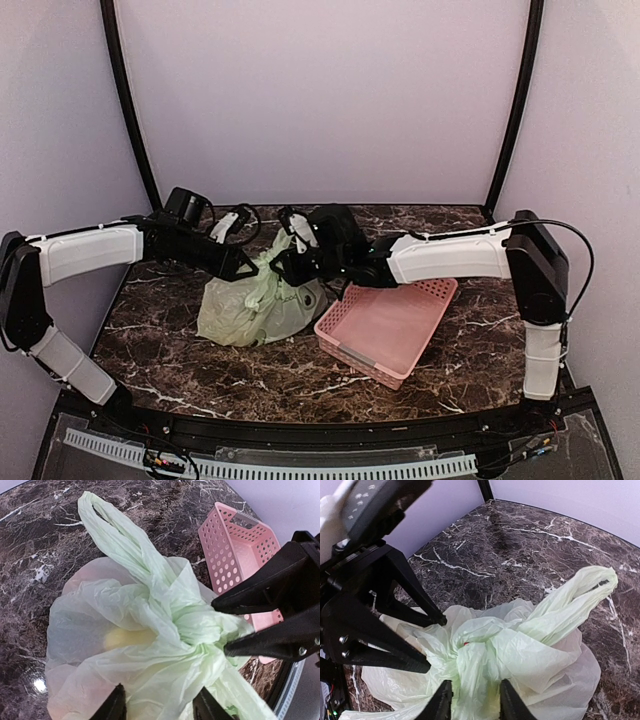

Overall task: Untie the knot of the plastic bag and take out the fruit
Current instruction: Untie the bag opening from the takeout bag.

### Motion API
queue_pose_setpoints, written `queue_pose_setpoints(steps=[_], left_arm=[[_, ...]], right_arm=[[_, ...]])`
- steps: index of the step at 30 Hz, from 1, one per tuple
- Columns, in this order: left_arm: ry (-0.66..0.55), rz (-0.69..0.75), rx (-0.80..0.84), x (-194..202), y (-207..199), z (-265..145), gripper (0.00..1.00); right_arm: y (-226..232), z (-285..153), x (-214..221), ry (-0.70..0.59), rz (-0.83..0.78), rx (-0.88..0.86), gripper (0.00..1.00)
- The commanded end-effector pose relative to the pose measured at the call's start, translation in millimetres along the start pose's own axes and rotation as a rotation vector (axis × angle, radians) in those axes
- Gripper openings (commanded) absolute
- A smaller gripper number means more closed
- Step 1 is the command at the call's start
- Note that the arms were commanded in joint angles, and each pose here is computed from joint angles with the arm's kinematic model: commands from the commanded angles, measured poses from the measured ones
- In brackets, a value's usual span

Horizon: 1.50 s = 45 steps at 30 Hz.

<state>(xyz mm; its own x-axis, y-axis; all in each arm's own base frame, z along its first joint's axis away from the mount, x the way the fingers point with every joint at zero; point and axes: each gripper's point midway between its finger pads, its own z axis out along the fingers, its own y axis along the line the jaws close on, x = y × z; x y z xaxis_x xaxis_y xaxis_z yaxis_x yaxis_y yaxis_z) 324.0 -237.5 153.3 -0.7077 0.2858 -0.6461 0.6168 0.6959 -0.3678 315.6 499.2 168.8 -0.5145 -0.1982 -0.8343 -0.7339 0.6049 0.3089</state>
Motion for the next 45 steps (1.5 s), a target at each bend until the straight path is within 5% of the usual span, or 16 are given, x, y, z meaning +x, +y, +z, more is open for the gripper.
queue_pose_setpoints(steps=[1, 8, 28, 37, 39, 42, 45], left_arm=[[0.009, 0.001, -0.001, -3, -2, -4, 0.34], [0.004, 0.001, -0.007, -4, -2, -6, 0.02], [-0.059, -0.019, -0.125, -9, 20, -32, 0.01], [0.019, -0.038, -0.271, 19, 42, -44, 0.01], [0.012, -0.043, -0.268, 21, 39, -49, 0.02], [-0.042, -0.032, -0.218, 7, 24, -58, 0.26], [-0.103, -0.016, -0.155, -14, 7, -69, 0.47]], right_arm=[[-3, 4, -8, -0.012, -0.007, 0.004, 0.21], [-5, 2, -8, -0.019, -0.007, 0.016, 0.0], [-49, -26, -10, -0.067, 0.099, 0.182, 0.0], [-47, -28, -1, -0.05, 0.114, 0.15, 0.0], [-41, -29, -1, -0.057, 0.106, 0.116, 0.0], [-30, -32, -7, -0.077, 0.087, 0.055, 0.0], [-18, -38, -13, -0.091, 0.07, -0.007, 0.21]])
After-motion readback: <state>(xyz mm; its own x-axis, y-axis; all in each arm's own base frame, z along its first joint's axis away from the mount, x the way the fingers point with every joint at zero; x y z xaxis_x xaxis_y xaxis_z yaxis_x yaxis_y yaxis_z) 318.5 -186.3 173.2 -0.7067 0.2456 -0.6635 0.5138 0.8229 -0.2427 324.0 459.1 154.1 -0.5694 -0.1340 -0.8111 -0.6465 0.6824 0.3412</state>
